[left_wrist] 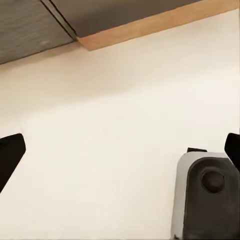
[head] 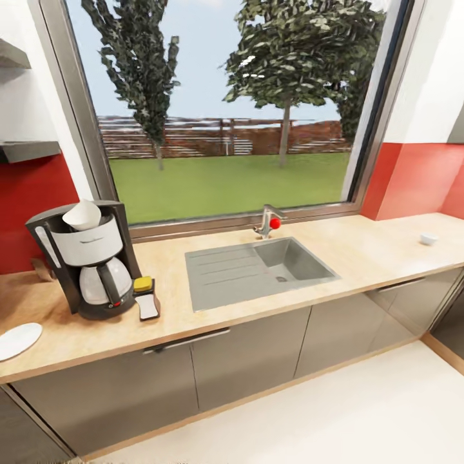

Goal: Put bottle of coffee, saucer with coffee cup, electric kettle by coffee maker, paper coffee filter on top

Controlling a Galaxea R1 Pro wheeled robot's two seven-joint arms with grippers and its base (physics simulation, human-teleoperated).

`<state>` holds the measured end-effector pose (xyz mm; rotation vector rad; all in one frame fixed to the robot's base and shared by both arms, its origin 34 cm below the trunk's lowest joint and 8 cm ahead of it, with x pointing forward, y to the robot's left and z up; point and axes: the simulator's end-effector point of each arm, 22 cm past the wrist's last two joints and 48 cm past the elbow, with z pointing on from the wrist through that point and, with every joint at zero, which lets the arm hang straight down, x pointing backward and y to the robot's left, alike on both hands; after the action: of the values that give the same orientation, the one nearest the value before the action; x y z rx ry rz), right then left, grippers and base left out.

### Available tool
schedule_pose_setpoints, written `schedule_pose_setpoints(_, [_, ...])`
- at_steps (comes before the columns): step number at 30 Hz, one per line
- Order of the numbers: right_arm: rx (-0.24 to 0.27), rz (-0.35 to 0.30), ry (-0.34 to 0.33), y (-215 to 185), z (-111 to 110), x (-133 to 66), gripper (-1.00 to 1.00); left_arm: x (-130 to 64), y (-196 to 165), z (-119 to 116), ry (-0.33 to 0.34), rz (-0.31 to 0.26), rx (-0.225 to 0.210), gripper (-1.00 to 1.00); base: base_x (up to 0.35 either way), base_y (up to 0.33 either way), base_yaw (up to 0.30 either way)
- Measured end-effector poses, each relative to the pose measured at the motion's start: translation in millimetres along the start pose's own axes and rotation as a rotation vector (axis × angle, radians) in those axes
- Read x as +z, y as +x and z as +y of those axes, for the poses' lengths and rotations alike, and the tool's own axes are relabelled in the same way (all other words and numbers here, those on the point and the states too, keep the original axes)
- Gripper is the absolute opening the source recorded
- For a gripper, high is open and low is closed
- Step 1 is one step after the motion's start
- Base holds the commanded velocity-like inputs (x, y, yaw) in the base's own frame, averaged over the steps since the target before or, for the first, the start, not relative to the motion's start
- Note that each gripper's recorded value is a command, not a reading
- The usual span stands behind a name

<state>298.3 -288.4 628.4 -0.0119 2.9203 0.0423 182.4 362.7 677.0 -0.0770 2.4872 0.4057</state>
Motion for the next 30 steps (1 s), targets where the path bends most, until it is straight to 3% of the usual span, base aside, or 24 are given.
schedule_pose_setpoints(3, [0.000, 0.003, 0.001, 1, -1, 0.2, 1.00, -4.5, 29, 0, -0.002, 0.120, 0.025, 1.00, 0.000, 0.000, 0.246])
schedule_pose_setpoints(6, [-0.002, 0.006, 0.007, 2, -5, 0.1, 1.00, -13.8, 71, 3, -0.004, 0.313, 0.068, 1.00, 0.000, 0.000, 0.250])
schedule_pose_setpoints(7, [-0.002, 0.007, 0.007, 3, -5, 0.2, 1.00, -16.5, 79, 3, -0.004, 0.350, 0.078, 1.00, 0.000, 0.000, 0.250])
schedule_pose_setpoints(9, [-0.003, 0.009, 0.008, 3, -6, 0.2, 1.00, -28.8, 106, 7, -0.007, 0.492, 0.111, 1.00, 0.000, 0.000, 0.250])
schedule_pose_setpoints(13, [-0.004, 0.012, 0.007, 5, -6, 0.6, 1.00, -47.6, 135, 9, -0.007, 0.667, 0.153, 1.00, 0.000, 0.000, 0.251])
schedule_pose_setpoints(16, [-0.003, 0.015, 0.007, 6, -6, 0.8, 1.00, -46.3, 135, 9, -0.008, 0.706, 0.162, 1.00, 0.000, 0.000, 0.251])
schedule_pose_setpoints(30, [0.002, 0.028, -0.002, 10, 0, 2.3, 1.00, -39.6, 127, -1, 0.012, 0.703, 0.154, 1.00, 0.000, 0.000, 0.246])
